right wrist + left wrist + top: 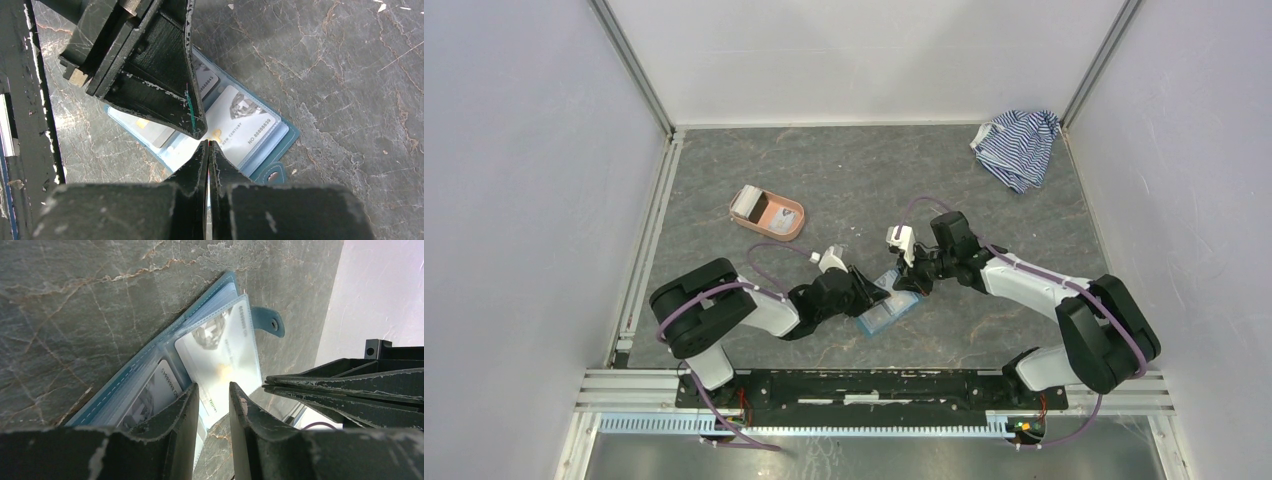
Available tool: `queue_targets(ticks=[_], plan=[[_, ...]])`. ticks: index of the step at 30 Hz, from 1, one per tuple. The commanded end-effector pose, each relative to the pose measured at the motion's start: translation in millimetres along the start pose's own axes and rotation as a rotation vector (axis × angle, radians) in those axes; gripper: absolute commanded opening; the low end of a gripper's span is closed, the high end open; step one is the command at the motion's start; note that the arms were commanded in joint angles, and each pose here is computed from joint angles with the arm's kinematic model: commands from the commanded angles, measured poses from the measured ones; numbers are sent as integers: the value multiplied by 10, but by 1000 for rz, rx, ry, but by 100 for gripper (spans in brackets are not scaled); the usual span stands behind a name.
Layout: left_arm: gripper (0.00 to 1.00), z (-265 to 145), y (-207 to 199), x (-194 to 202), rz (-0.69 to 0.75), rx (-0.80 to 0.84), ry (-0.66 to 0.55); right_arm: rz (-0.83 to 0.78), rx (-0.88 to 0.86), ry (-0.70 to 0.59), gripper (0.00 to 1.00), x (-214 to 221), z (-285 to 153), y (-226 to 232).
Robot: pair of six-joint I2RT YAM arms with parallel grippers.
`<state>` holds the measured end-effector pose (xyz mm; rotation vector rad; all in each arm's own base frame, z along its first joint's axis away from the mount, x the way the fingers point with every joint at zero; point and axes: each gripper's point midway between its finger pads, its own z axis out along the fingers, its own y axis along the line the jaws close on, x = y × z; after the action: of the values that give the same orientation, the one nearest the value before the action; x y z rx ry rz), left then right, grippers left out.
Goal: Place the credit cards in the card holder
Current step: Insert the credit card into the card holder.
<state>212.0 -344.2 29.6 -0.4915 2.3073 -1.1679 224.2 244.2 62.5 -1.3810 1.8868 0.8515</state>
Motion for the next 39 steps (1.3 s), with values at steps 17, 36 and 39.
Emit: queue_targets(ticks=[17, 36, 39], plan=[[37, 34, 105, -60, 101, -27, -7, 57, 16, -35, 15, -106, -63, -191], [38, -60, -45, -109, 140, 61, -16, 148, -5, -35, 25, -14, -78, -265], [38, -93, -76, -124, 152, 74, -22, 158, -13, -41, 26, -9, -86, -267]])
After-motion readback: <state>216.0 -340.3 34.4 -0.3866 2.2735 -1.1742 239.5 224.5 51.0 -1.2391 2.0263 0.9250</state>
